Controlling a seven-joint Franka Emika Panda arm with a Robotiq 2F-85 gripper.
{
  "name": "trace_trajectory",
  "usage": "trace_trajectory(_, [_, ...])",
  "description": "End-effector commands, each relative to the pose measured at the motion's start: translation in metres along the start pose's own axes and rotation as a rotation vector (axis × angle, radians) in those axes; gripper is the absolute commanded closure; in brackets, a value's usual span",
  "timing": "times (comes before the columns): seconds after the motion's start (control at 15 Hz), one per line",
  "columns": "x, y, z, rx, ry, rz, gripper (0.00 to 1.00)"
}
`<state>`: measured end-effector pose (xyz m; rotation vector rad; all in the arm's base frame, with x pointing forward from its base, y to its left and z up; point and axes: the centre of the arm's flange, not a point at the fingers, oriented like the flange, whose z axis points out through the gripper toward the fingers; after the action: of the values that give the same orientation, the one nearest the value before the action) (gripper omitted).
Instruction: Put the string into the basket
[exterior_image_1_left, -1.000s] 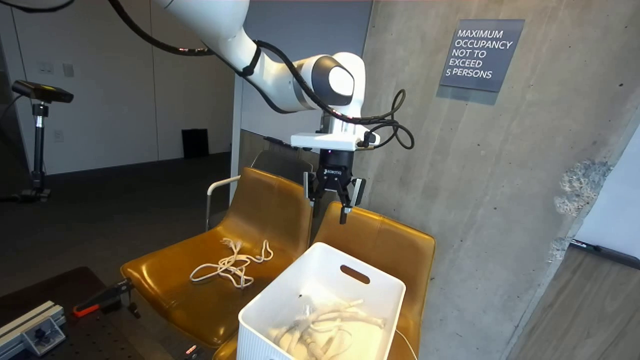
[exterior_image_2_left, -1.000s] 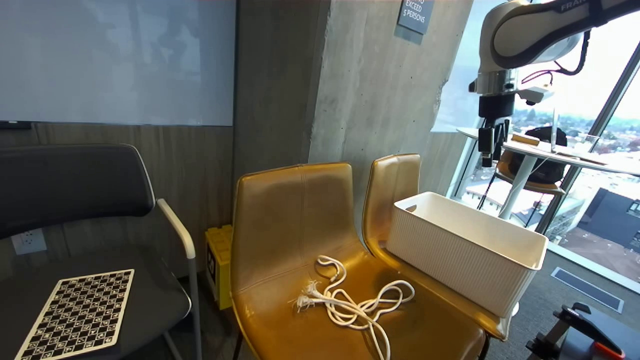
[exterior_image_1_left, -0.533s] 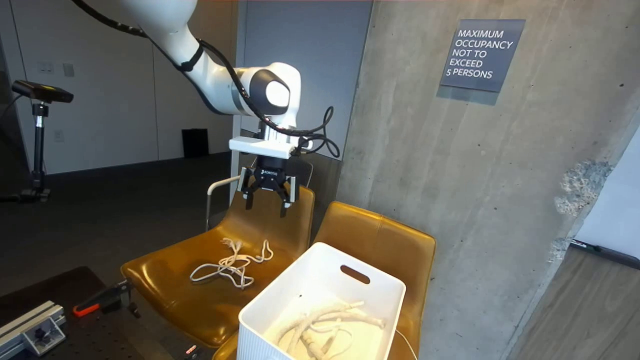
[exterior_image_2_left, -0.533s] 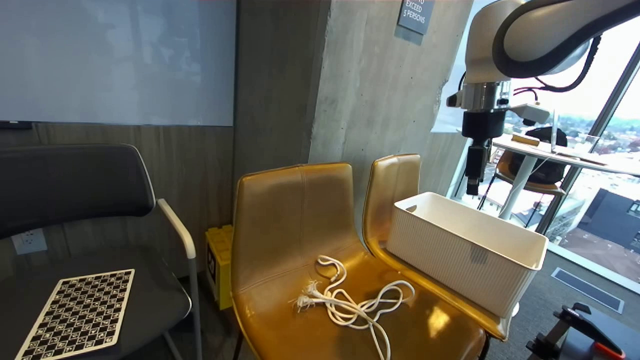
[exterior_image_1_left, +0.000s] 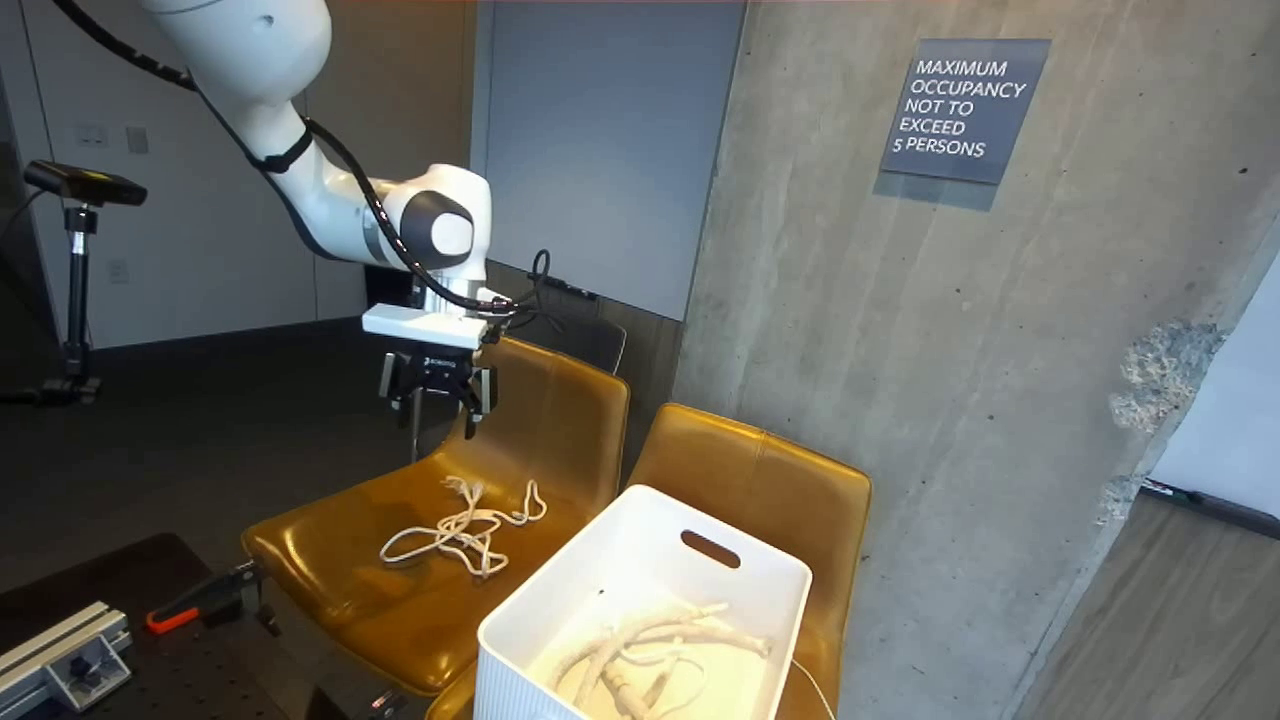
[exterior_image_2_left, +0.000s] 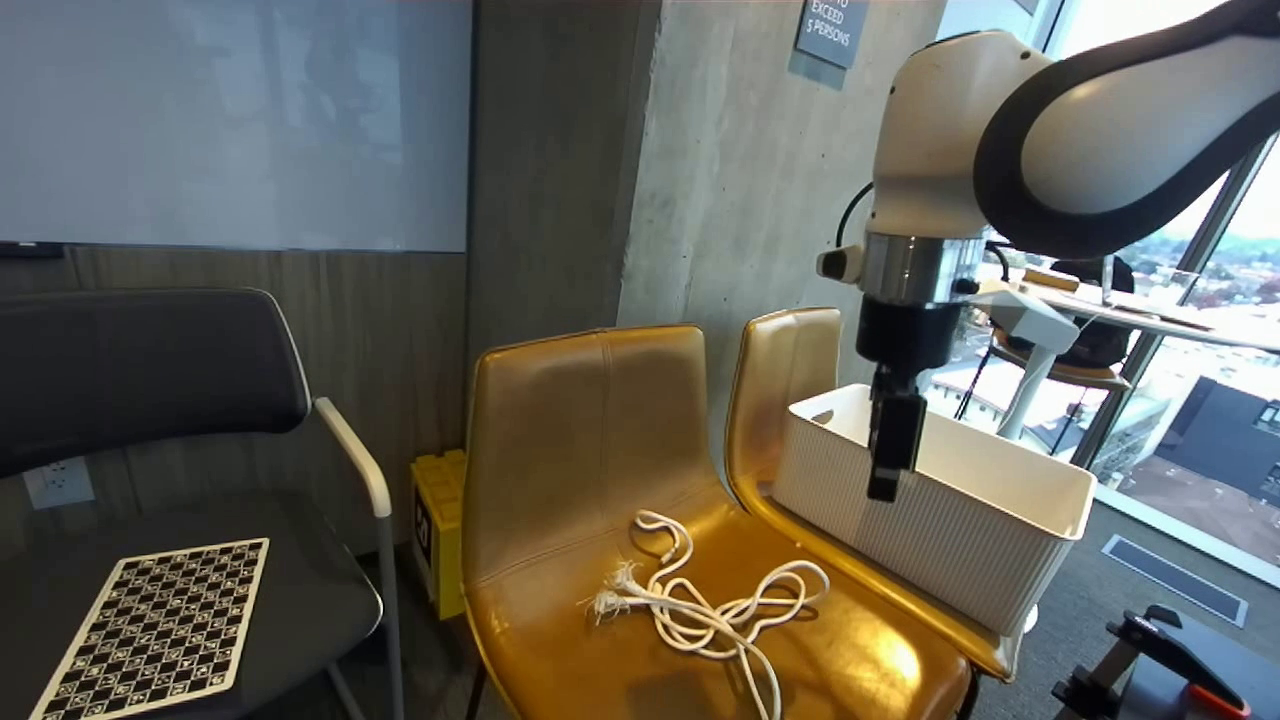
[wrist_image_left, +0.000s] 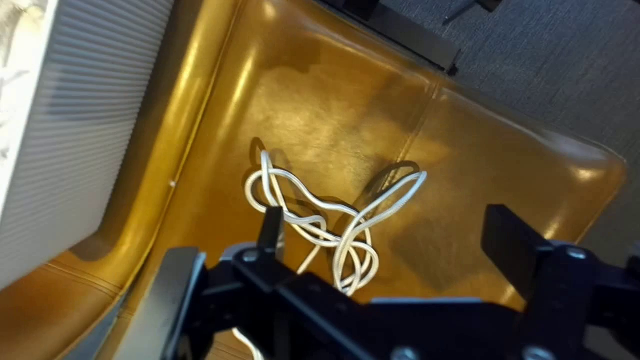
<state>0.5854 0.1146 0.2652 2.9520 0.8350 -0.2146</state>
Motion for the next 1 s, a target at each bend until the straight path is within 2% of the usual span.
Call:
trace_trajectory(0.0, [0.037,-0.037,0.028,-0.031,0.056,-0.052,0.0])
trace_trajectory(0.13, [0.057,-0.054,0.047,-0.052,0.078,-0.071,0.0])
trace_trajectory(0.33, [0.082,-0.06,0.073,-0.074,0.088,-0.08,0.0])
trace_trajectory(0.67, [0.125,-0.04,0.124,-0.088,0.061,-0.073,0.0])
trace_trajectory(0.93, [0.147,-0.026,0.174,-0.087,0.026,-0.055,0.0])
